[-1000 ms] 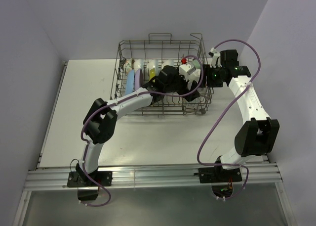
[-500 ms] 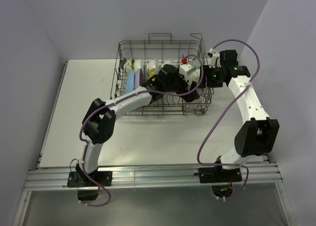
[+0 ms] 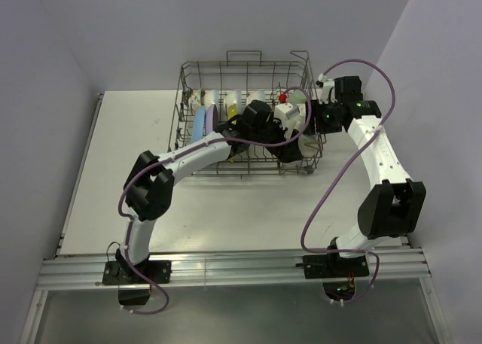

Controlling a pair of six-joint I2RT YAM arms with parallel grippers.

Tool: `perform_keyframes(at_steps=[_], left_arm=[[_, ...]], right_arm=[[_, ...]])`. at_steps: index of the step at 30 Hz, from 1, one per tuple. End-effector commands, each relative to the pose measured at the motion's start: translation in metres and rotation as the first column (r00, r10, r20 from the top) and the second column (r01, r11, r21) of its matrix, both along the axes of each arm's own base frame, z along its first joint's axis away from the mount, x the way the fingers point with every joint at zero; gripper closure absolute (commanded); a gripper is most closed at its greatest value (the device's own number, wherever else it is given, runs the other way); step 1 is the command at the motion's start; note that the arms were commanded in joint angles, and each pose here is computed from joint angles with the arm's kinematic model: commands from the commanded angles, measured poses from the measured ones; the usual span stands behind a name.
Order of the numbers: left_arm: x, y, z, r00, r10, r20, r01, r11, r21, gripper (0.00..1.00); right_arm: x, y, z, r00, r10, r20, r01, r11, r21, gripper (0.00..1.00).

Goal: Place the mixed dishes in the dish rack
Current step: Place the cup upside down on the dish rack

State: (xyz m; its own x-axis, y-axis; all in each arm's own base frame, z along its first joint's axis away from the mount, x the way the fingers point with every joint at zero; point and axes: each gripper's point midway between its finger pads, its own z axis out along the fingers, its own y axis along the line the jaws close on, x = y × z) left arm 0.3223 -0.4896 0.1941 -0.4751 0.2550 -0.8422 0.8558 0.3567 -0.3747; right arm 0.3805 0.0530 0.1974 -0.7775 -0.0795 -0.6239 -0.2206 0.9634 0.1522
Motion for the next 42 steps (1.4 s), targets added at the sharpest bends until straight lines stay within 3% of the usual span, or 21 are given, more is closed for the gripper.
perform_keyframes(at_steps=[1,13,21,25,32,42], left_arm=[[0.0,0.005,0.062,0.996,0.027,0.09,-0.019,0.996,-0.083,0.01],[0.023,0.021,0.116,0.974,0.173,0.149,-0.151,0.977,-0.151,0.01],[0.033,0.037,0.121,0.948,0.263,0.177,-0.24,0.96,-0.143,0.07],[0.042,0.047,0.106,0.935,0.283,0.214,-0.279,0.959,-0.051,0.18],[0.043,0.051,0.068,0.937,0.24,0.253,-0.27,0.958,0.093,0.26],[0.039,0.035,0.019,0.95,0.179,0.256,-0.242,0.939,0.244,0.29]], right_arm=[[-0.022,0.001,-0.045,0.987,0.024,-0.161,-0.028,0.999,-0.026,0.32],[-0.007,0.001,0.044,0.992,0.098,0.085,-0.114,0.971,0.209,0.26],[-0.013,0.007,0.082,0.962,0.166,0.215,-0.22,0.941,0.256,0.25],[-0.013,0.004,0.1,0.945,0.172,0.279,-0.248,0.932,0.266,0.25],[-0.01,-0.008,0.123,0.922,0.113,0.37,-0.221,0.939,0.265,0.25],[-0.007,-0.009,0.104,0.95,0.084,0.302,-0.179,0.936,0.304,0.25]])
